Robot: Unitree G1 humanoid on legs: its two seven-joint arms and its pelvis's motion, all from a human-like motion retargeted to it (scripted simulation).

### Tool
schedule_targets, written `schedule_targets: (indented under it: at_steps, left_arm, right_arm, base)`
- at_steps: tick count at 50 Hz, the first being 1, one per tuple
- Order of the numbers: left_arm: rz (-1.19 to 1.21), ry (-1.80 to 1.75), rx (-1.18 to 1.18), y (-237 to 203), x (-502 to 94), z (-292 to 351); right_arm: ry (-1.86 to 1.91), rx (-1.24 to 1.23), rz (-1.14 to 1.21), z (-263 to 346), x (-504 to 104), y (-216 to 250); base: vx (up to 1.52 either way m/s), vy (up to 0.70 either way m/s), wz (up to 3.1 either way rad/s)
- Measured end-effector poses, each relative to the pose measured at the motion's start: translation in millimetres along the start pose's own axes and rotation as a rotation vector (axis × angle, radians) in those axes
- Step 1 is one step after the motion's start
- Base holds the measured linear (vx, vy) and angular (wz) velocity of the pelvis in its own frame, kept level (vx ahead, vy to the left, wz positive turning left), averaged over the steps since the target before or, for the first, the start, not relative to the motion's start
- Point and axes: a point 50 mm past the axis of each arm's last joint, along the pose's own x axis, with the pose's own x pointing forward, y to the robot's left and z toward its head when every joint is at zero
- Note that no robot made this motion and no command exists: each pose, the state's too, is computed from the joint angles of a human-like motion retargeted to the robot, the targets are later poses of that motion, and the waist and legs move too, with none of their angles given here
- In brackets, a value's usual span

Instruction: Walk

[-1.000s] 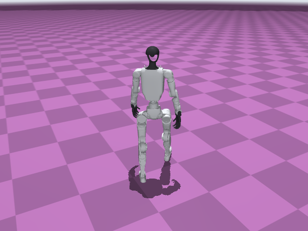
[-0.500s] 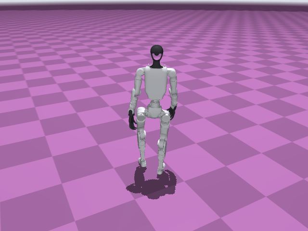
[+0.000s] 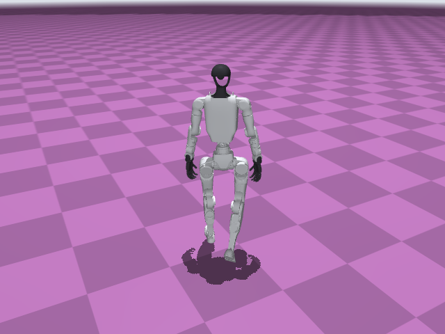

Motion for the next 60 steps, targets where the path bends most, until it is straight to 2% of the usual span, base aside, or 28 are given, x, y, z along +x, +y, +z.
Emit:
schedule_targets:
  at_steps: [9, 17, 22, 30, 35, 42, 52, 60]
  left_arm:
    - [0.106, -0.278, 0.101, 31, -4, 97]
    - [0.106, -0.384, 0.047, 31, -8, 122]
    - [0.044, -0.283, 0.003, 11, 0, 93]
    - [0.001, -0.025, 0.029, -19, 3, 11]
    - [0.000, 0.081, 0.090, -14, -1, -21]
    - [-0.018, 0.136, -0.004, -25, -6, -48]
    - [-0.020, 0.184, -0.050, -30, -12, -68]
    - [-0.022, 0.166, -0.057, -30, -10, -62]
  right_arm:
    - [0.099, 0.085, 0.008, -37, -9, 6]
    - [0.090, 0.105, 0.026, -34, -8, 12]
    - [0.096, 0.118, 0.046, -37, -8, 21]
    - [0.101, 0.113, 0.048, -37, -8, 20]
    - [0.028, 0.118, 0.006, -14, -3, 6]
    - [-0.071, -0.014, -0.054, 29, 3, -23]
    - [-0.294, -0.078, -0.089, 99, 5, -27]
    - [-0.278, -0.099, -0.035, 93, 7, -8]
  base:
    - [0.41, 0.09, 0.13]
    - [0.50, -0.25, -0.09]
    - [0.72, 0.06, 0.48]
    - [0.66, 0.10, 0.81]
    - [0.43, 0.14, 0.62]
    - [0.39, -0.23, 0.04]
    - [0.36, -0.11, -0.23]
    - [0.38, 0.05, -0.13]
